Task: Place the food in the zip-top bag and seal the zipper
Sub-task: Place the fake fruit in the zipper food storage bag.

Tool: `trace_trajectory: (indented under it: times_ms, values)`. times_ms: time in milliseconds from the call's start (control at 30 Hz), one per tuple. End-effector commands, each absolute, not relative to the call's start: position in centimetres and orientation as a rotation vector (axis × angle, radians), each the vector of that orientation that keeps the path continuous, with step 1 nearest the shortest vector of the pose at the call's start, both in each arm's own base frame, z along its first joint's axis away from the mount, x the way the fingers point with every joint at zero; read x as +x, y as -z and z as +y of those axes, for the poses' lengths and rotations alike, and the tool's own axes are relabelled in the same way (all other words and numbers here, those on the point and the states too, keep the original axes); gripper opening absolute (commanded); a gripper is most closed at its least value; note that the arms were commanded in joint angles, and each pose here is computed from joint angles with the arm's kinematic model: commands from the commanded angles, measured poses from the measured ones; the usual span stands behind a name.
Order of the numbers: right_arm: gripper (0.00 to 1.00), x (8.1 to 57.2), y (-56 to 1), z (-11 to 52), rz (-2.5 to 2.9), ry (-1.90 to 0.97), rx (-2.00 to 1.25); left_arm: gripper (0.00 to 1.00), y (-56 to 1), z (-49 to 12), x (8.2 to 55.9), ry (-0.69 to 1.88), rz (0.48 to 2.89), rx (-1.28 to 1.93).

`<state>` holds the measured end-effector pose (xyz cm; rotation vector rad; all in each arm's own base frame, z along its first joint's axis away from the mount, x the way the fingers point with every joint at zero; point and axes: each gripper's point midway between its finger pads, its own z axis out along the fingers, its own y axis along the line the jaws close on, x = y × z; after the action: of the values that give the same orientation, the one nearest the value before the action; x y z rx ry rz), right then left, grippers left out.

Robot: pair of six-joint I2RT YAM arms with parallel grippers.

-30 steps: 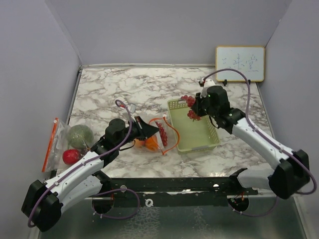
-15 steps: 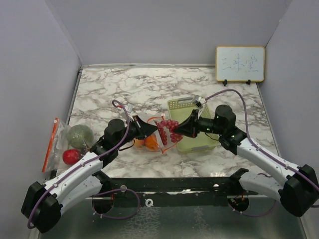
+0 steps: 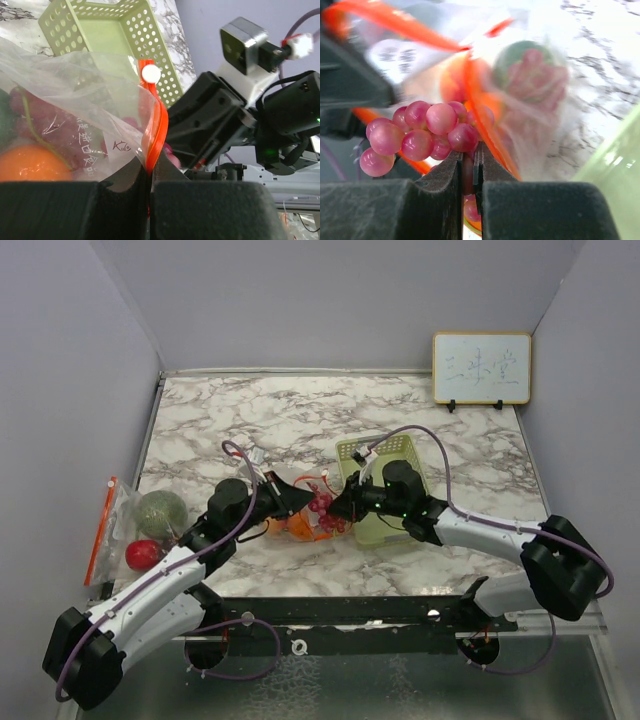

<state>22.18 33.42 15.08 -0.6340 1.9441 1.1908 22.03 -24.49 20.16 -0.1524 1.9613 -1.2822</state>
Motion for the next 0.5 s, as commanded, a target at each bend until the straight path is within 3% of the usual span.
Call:
trace_trajectory:
  times_ms: [0,67,133,300,467]
  values:
    - [0.02,26.2,-12.4,31.5,2.042,-0.909,-0.437,0.00,-23.7,-24.8,21.2,1.370,1.854,-0.098]
    - [0.03,26.6,-12.5,31.4,2.051,-0.874,-0.424,0.00,-23.9,-24.7,21.1,1.376,1.849,-0.094]
    - [0.16,26.7,-13.4,31.6,2.032,-0.861,-0.426,0.00,-23.8,-24.8,21.1,1.375,1.852,-0.090]
    - [0.25,27.3,-17.3,31.3,1.940,-0.799,-0.348,0.00,-22.4,-25.1,20.7,1.418,1.878,-0.113]
    - [0.50,26.6,-19.7,33.8,1.894,-0.860,-0.479,0.00,-20.7,-25.2,20.6,1.448,1.890,-0.147]
